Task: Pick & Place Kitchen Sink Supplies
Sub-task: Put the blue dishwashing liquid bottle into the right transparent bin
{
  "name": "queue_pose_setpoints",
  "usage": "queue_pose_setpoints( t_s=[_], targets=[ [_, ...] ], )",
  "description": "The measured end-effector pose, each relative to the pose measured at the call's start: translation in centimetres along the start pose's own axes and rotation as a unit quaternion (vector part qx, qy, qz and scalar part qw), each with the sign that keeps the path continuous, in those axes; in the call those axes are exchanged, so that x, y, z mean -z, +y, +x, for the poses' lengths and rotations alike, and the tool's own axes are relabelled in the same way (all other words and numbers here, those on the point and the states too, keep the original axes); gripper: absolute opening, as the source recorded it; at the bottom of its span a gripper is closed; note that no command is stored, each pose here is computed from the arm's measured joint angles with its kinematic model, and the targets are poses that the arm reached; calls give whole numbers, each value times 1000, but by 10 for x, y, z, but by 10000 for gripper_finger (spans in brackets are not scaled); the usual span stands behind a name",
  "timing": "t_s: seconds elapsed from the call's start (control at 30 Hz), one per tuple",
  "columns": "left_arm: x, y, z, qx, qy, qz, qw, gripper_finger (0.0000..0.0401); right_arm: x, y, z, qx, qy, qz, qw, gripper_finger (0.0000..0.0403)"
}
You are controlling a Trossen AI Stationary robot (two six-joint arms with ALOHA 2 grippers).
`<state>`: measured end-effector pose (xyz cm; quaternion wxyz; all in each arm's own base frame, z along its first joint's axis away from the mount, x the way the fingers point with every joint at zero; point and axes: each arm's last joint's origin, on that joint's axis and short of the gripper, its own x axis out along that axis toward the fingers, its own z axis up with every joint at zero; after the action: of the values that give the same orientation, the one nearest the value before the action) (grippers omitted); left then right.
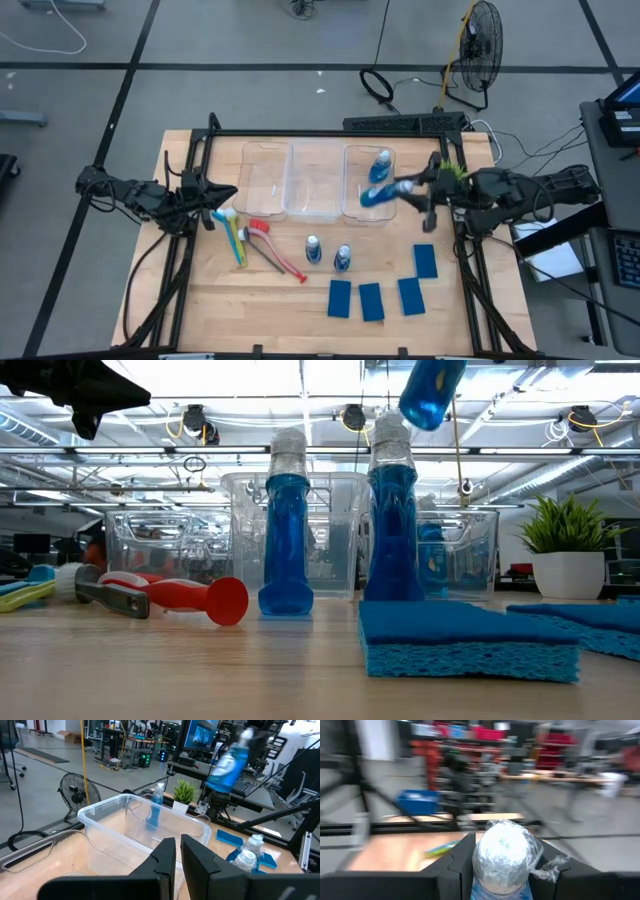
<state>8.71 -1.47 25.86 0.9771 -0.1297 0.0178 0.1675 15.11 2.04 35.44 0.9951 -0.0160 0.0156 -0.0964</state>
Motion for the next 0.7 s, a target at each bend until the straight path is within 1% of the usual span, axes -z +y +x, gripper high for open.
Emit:
queue_pose_setpoints(
  t_s=[0.17,0.33,0.4,0.53,0.7],
  targets=[
    [0,0,0,0,0,0,1000,33,4,-3,5,98,17,-17,995,124],
    [0,0,0,0,0,1,1000,33,9,-3,12,156,33,-14,987,124],
    [0,0,0,0,0,1,1000,33,11,-2,15,166,40,-16,985,124],
    [0,0,0,0,0,1,1000,33,13,-1,18,166,45,-16,985,124],
    [0,0,0,0,0,0,1000,33,13,-3,19,174,42,5,984,124]
  ],
)
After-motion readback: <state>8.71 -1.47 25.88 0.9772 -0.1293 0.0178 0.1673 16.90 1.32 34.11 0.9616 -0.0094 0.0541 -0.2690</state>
